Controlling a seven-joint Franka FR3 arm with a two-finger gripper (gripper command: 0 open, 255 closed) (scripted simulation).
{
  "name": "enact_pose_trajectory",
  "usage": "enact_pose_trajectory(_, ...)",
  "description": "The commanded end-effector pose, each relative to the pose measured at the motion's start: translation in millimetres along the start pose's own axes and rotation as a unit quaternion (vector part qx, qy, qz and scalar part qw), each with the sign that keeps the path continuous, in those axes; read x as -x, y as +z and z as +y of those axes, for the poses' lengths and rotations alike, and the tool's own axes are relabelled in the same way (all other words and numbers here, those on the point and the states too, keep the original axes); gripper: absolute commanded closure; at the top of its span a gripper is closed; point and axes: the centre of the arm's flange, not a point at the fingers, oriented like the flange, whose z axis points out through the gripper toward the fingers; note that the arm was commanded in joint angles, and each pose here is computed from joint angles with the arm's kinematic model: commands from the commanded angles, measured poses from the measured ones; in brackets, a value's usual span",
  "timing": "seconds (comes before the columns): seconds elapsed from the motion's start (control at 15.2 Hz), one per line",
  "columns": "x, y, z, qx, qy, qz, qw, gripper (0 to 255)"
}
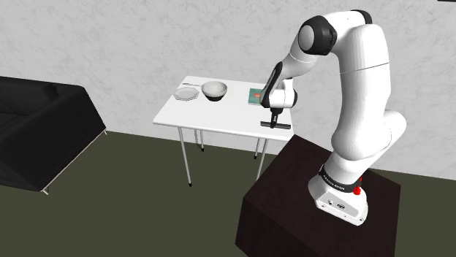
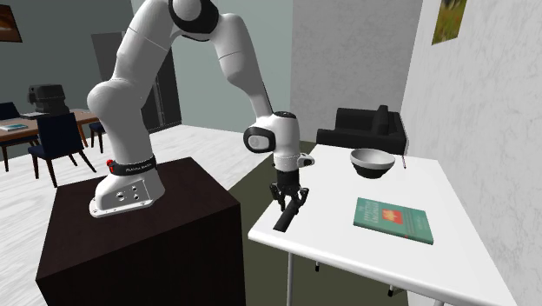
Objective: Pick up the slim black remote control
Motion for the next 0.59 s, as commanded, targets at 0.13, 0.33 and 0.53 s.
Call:
enact_pose_trajectory(0.13, 1.3, 1.6, 1.4, 0.002, 0.0, -0.001, 1.0, 255)
enact_pose_trajectory(0.33, -0.2, -9.3, 1.5, 0.002, 0.0, -0.001, 1.0, 255)
enact_pose_trajectory(0.53, -0.3, -25.1, 2.7, 0.002, 0.0, -0.001, 1.0, 255)
